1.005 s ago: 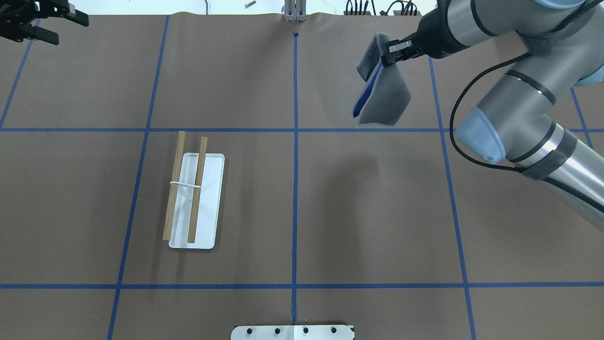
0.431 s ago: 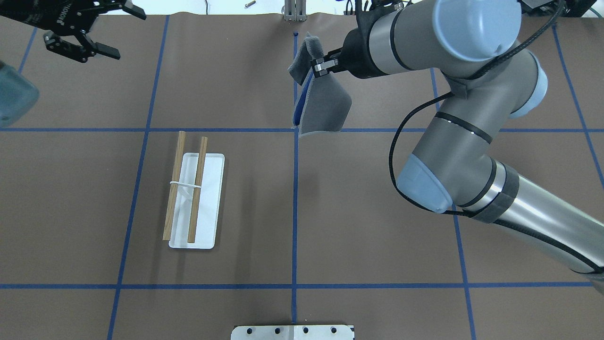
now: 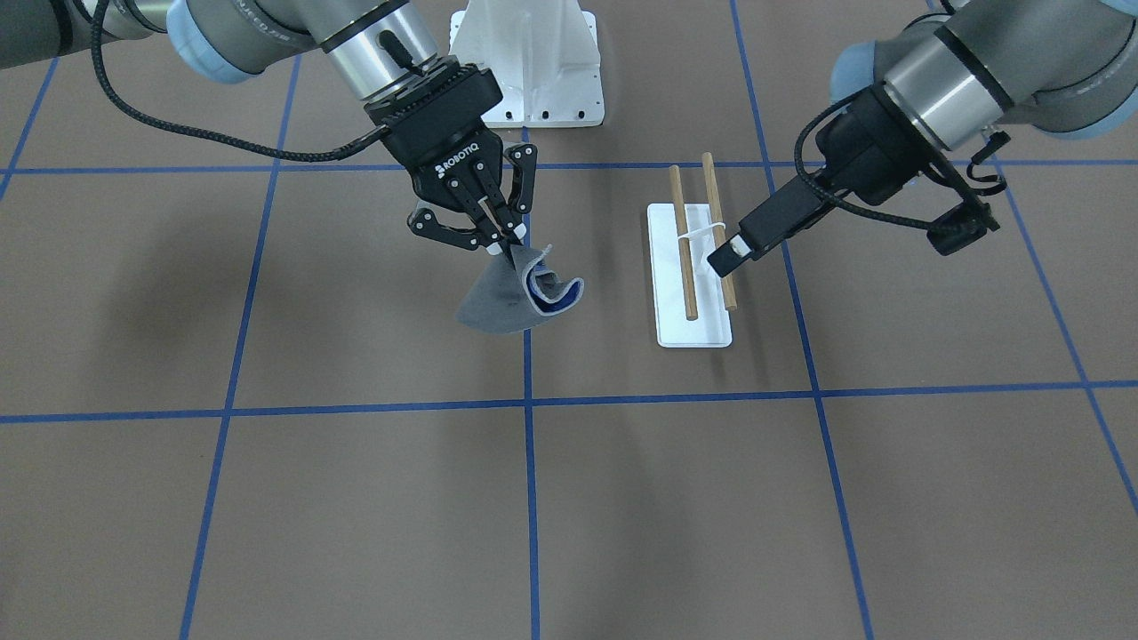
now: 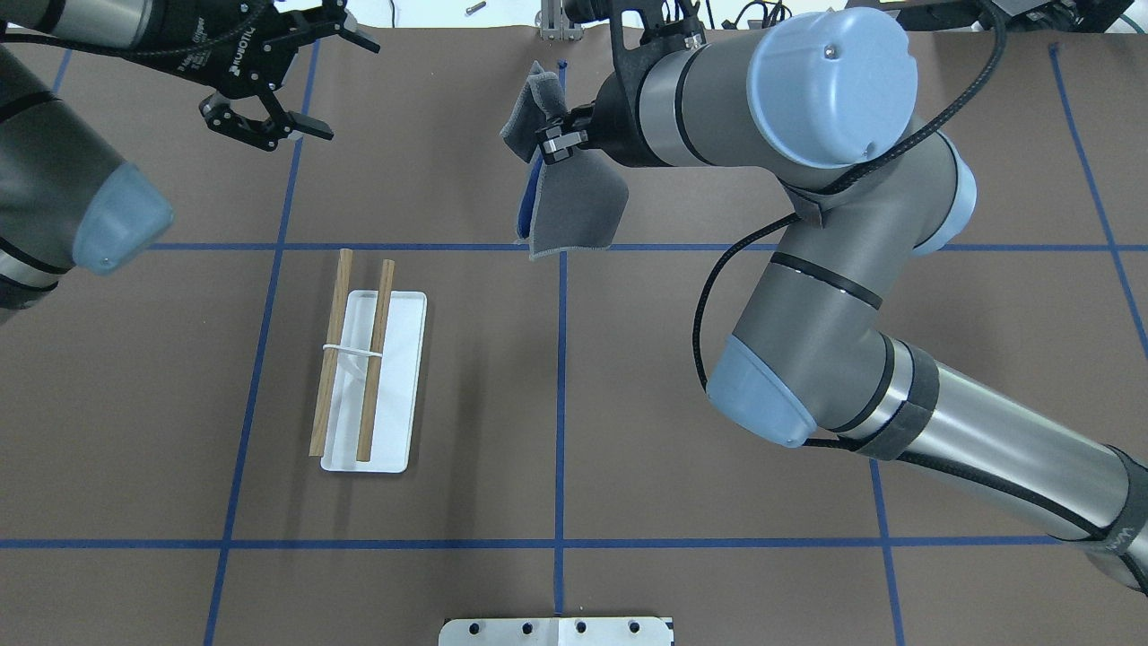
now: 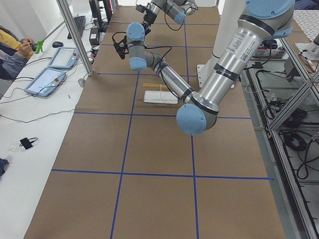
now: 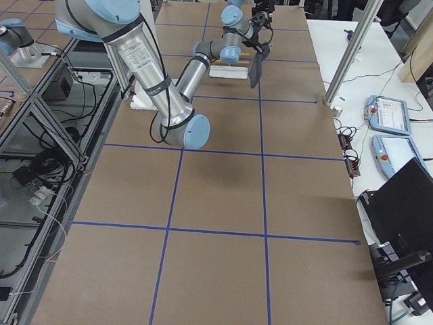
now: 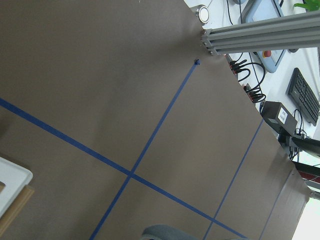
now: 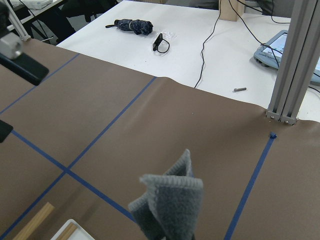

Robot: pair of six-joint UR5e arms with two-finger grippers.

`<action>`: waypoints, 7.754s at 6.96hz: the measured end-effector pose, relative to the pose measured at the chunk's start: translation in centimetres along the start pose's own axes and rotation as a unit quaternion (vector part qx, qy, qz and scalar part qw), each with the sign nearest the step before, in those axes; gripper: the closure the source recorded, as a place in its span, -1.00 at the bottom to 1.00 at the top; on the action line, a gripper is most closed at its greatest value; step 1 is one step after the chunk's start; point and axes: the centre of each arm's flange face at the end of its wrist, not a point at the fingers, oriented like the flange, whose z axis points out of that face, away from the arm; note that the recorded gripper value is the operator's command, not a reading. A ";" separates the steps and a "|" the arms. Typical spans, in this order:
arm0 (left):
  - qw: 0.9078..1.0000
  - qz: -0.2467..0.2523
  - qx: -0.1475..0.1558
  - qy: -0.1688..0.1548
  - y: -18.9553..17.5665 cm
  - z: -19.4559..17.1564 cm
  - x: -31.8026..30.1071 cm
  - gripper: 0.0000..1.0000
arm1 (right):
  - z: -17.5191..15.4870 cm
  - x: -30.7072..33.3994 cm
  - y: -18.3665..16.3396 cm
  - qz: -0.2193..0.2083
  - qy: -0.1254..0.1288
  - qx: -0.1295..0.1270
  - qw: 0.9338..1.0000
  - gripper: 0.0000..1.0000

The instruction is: Hang towel on rack

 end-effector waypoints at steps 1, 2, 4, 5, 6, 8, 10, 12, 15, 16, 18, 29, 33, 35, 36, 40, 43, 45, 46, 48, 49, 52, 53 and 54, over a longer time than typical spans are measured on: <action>1.000 -0.015 -0.004 0.005 1.0 0.6 0.8 -0.96 | 0.1 -0.3 0.0 -0.015 0.001 0.003 1.000 1.00; 1.000 -0.028 -0.009 0.008 1.9 1.2 1.4 -0.96 | 0.3 -0.8 0.2 -0.035 0.005 0.009 0.999 1.00; 0.999 -0.048 -0.016 0.013 4.0 3.0 2.0 -0.96 | 0.9 -2.4 0.9 -0.079 0.028 0.034 0.996 1.00; 0.998 -0.056 -0.020 0.016 4.9 3.5 2.4 -0.96 | 1.1 -3.1 1.2 -0.091 0.037 0.043 0.994 1.00; 0.998 -0.059 -0.021 0.020 5.6 3.9 2.9 -0.96 | 1.2 -3.5 1.4 -0.095 0.040 0.047 0.994 1.00; 0.998 -0.059 -0.011 0.030 5.9 4.7 4.0 -0.96 | 0.9 -4.2 1.6 -0.102 0.036 0.050 0.993 1.00; 0.998 -0.062 -0.005 0.029 5.5 5.5 4.3 -0.96 | 0.4 -5.1 2.5 -0.114 0.029 0.051 0.992 1.00; 0.998 -0.065 -0.003 0.026 5.2 6.1 4.6 -0.94 | 0.5 -6.6 3.7 -0.127 0.033 0.058 0.990 1.00; 0.997 -0.074 -0.007 0.024 5.5 6.5 4.6 -0.94 | 0.6 -7.1 3.9 -0.132 0.036 0.061 0.989 1.00; 0.997 -0.075 -0.009 0.025 5.7 6.3 4.7 -0.94 | 0.7 -6.9 4.0 -0.136 0.040 0.061 0.988 1.00; 0.996 -0.085 -0.014 0.026 6.3 5.8 4.7 -0.94 | 0.7 -6.7 3.8 -0.142 0.051 0.069 0.986 1.00; 0.992 -0.121 -0.015 0.021 6.0 6.1 4.2 0.35 | -0.1 -7.3 4.7 -0.147 0.049 0.105 0.982 1.00; 0.992 -0.125 -0.017 0.022 6.2 6.0 4.2 1.00 | -0.5 -7.4 4.5 -0.153 0.047 0.107 0.981 1.00; 0.991 -0.127 -0.018 0.023 6.3 5.9 4.2 1.00 | -0.4 -7.4 4.5 -0.153 0.048 0.107 0.981 0.58; 0.992 -0.127 -0.018 0.023 6.3 5.9 4.2 1.00 | -0.4 -7.3 4.5 -0.153 0.050 0.108 0.981 -0.98; 0.993 -0.113 -0.019 0.021 6.2 5.8 3.7 1.00 | -0.7 -5.9 4.9 -0.150 0.070 0.116 0.979 -1.00; 1.000 -0.009 -0.021 0.001 5.2 5.2 0.1 1.00 | -2.5 0.3 9.0 -0.068 0.098 0.104 0.987 -1.00; 1.000 -0.007 -0.023 -0.002 6.5 5.7 -1.6 1.00 | -4.6 6.1 11.7 0.011 0.109 0.075 0.991 -1.00; 0.999 -0.042 -0.024 0.002 8.1 6.4 -2.3 1.00 | -6.0 9.8 12.2 0.027 0.108 0.045 0.993 -1.00; 0.995 -0.094 -0.007 0.034 11.8 7.1 -3.0 1.00 | -9.2 17.4 13.0 0.073 0.103 -0.021 0.992 -1.00; 0.993 -0.111 0.009 0.045 12.2 7.0 -3.9 1.00 | -10.7 20.1 13.2 0.101 0.101 -0.044 0.989 -1.00; 0.974 -0.213 0.040 0.063 12.1 6.4 -6.4 1.00 | -13.8 26.0 13.5 0.201 0.101 -0.102 0.969 -1.00; 0.971 -0.229 0.041 0.061 12.2 6.5 -6.9 1.00 | -15.3 28.1 13.6 0.233 0.104 -0.126 0.959 -1.00; 0.970 -0.232 0.038 0.057 12.7 6.7 -7.3 1.00 | -17.0 30.4 14.1 0.264 0.108 -0.149 0.947 -1.00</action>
